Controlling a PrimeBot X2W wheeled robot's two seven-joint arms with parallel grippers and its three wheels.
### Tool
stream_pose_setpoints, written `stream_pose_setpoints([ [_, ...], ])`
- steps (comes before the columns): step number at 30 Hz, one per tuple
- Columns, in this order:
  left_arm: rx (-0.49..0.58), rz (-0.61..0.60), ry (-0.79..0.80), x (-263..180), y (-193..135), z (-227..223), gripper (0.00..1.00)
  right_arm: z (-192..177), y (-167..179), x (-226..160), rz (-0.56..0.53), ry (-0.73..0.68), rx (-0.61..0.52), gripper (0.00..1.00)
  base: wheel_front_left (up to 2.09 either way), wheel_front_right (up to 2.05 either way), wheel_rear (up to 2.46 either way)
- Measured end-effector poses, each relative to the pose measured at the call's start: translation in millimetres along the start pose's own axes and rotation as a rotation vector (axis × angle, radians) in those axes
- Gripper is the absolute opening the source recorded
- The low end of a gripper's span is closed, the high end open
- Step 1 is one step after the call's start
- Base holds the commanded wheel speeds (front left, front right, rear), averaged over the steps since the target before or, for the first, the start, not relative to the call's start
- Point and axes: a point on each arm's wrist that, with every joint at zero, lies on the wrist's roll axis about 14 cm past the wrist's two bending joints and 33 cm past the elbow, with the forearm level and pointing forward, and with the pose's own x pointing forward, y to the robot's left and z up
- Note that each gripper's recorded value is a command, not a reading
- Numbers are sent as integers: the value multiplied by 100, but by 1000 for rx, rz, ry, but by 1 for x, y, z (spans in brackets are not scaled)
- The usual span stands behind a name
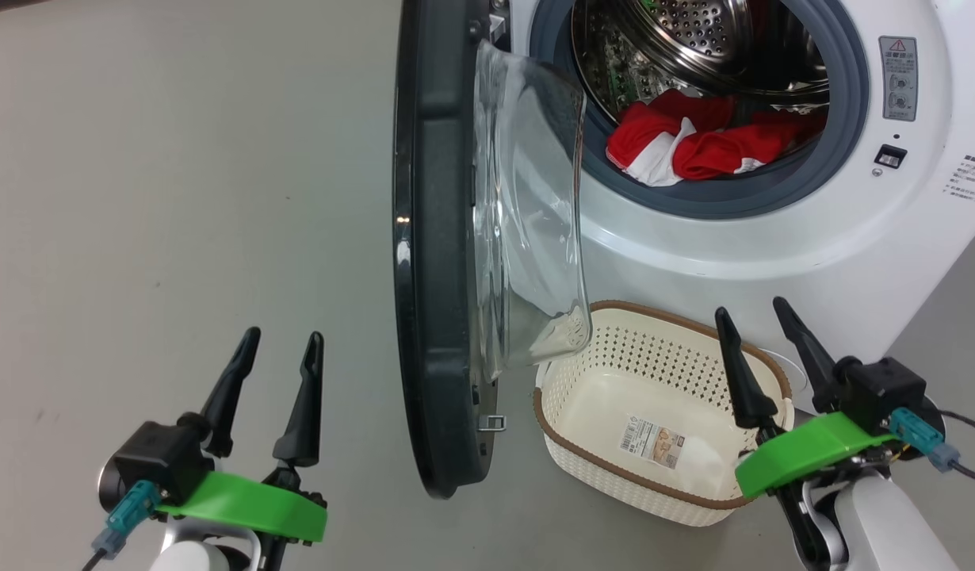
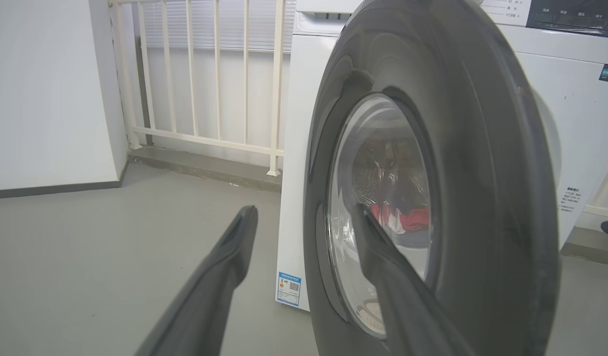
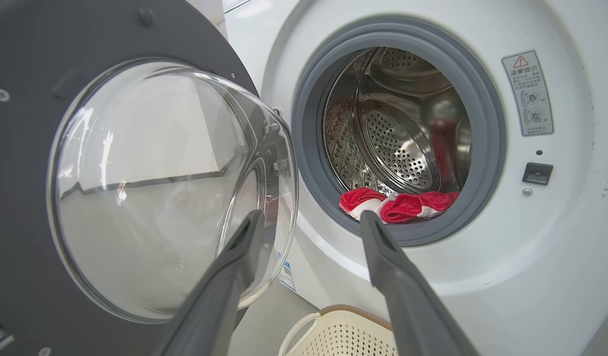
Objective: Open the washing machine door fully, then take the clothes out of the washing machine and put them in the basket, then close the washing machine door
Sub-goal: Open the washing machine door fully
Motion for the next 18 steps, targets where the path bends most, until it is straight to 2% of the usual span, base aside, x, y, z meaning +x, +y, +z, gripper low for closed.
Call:
stream_pose_setpoints([
  [7, 1, -2, -3, -1, -1, 1, 100, -8, -2, -17, -10, 16, 7, 100, 0, 0, 0],
  [18, -5, 0, 4, -6, 0, -2, 100, -10, 1, -24, -7, 26, 9, 100, 0, 0, 0],
])
